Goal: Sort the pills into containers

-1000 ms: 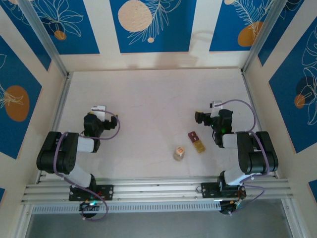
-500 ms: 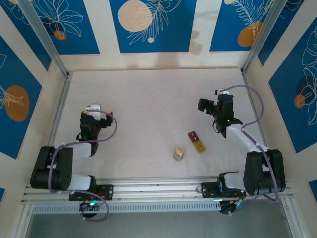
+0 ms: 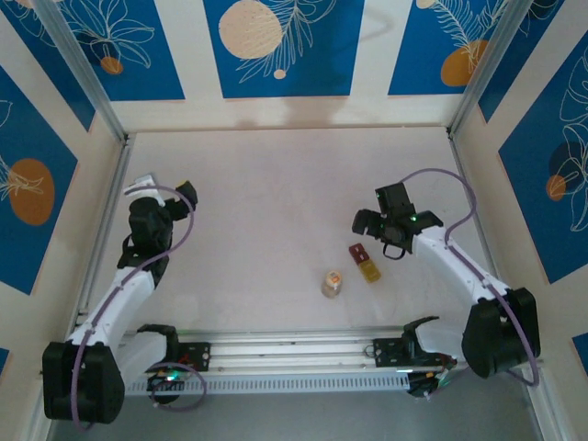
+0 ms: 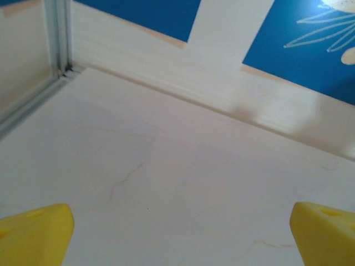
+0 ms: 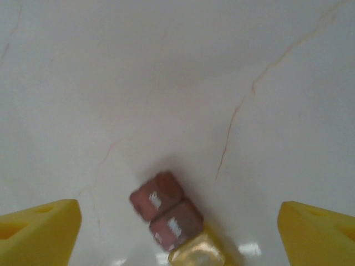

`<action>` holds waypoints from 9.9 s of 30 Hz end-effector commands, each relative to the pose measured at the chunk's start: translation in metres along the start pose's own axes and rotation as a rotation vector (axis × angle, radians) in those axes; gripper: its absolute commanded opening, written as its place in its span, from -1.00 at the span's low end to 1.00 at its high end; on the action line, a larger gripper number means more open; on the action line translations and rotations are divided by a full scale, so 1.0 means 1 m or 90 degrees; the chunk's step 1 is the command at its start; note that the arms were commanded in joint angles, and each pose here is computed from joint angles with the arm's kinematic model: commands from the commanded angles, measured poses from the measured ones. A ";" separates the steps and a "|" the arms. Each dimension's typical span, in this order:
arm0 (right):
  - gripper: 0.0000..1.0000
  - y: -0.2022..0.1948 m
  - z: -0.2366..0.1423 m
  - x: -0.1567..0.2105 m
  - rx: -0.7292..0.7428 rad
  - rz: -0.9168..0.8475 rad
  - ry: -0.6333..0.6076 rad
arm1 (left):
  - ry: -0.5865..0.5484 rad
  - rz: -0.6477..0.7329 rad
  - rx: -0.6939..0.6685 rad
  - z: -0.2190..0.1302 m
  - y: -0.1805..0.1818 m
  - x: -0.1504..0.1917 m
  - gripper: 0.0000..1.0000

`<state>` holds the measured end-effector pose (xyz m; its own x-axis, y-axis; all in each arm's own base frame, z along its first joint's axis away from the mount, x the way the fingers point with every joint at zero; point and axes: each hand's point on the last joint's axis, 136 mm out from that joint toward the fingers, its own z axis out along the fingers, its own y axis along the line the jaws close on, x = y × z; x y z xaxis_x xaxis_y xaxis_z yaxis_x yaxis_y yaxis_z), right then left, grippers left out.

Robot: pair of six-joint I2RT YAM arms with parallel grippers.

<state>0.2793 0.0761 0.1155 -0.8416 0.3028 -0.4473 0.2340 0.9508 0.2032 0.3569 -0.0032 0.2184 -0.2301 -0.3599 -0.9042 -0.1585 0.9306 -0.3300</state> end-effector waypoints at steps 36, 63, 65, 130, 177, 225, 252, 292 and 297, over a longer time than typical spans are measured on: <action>0.05 0.000 0.060 0.067 0.040 -0.052 0.137 | 0.120 -0.061 0.099 0.004 -0.031 0.032 1.00; -0.60 0.203 0.030 -0.021 -0.430 -0.541 0.095 | 0.141 -0.007 0.307 0.014 -0.085 0.044 0.99; -0.60 0.214 0.015 -0.020 -0.490 -0.602 0.087 | 0.124 0.008 0.414 0.011 -0.111 0.045 1.00; -0.91 0.193 -0.040 0.038 -0.618 -0.769 0.352 | -0.251 0.913 0.736 -0.088 -0.250 0.149 0.38; -1.00 0.197 -0.035 0.070 -0.621 -0.757 0.456 | -0.227 1.038 0.695 -0.081 -0.256 0.165 0.41; -1.00 0.182 -0.015 0.072 -0.566 -0.784 0.440 | -0.345 0.810 0.561 -0.085 -0.276 0.087 0.54; -0.95 0.191 0.054 0.027 -0.513 -0.791 0.397 | -0.390 0.599 0.479 -0.140 -0.230 0.045 0.65; -0.58 0.197 0.112 0.033 -0.553 -0.804 0.432 | -0.159 0.503 0.362 -0.088 -0.191 0.092 0.50; -0.45 0.198 0.114 0.033 -0.554 -0.805 0.427 | -0.157 0.503 0.364 -0.087 -0.192 0.094 0.50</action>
<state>0.3528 0.2777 0.0378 -0.3793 -0.8788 -0.2895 -0.8372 0.1927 0.5118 0.2801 -0.2201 0.2093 0.1365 0.3798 -0.9150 0.4660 0.7904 0.3976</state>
